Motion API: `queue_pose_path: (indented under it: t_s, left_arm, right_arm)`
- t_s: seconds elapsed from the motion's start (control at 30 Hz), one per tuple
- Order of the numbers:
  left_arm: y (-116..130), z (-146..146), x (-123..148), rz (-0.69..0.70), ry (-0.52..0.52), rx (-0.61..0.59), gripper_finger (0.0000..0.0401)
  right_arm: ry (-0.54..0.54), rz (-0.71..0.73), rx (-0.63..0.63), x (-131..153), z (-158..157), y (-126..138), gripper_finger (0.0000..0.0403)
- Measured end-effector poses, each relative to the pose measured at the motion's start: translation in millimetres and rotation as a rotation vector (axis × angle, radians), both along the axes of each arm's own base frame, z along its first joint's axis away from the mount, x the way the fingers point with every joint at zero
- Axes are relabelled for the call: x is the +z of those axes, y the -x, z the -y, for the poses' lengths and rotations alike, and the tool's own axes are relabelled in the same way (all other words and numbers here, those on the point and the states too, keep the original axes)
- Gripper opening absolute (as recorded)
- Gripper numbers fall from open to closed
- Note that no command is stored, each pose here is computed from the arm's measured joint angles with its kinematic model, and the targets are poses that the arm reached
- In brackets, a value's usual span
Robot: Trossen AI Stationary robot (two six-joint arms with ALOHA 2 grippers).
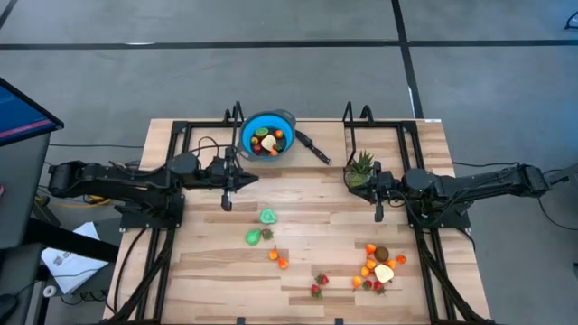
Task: Pick & Place Fruit
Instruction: Put the avocado into the basket
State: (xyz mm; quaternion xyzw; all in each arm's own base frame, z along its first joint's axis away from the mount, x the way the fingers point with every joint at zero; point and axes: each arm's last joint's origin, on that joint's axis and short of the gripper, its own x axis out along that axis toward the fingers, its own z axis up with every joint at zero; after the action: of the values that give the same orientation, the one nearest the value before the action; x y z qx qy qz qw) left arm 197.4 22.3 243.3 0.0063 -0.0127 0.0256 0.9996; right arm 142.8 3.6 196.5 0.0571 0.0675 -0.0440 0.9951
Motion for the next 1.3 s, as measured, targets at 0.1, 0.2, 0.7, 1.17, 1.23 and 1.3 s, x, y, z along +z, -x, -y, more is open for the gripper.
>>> queue_pose_path:
  t_s: [0.1,0.2,0.7,1.17,1.23,1.3]
  left_arm:
    - [0.0,0.0,0.1,0.001,0.000,0.000,0.0001]
    - [0.0,0.0,0.1,0.001,0.000,0.000,0.0001]
    - [0.0,-1.0,0.2,-0.002,-0.060,0.027,0.0023]
    - [-0.1,-1.1,-0.1,-0.004,-0.060,0.031,0.0182]
    - [-0.1,-1.1,-0.1,-0.004,-0.060,0.031,0.0202]
    - [-0.1,-1.1,-0.1,-0.004,-0.060,0.031,0.0221]
  right_arm:
    - [-0.016,0.001,-0.002,0.0,0.0,0.0,0.0001]
    - [-0.030,0.002,-0.004,0.0,0.0,0.0,0.0001]
    - [-0.022,0.001,-0.003,-0.1,0.0,0.0,0.0001]
    - [-0.020,0.001,-0.003,-0.1,0.0,0.0,0.0001]
    - [-0.020,0.001,-0.003,-0.1,0.0,0.0,0.0001]
    - [-0.020,0.001,-0.003,-0.1,0.0,0.0,0.0001]
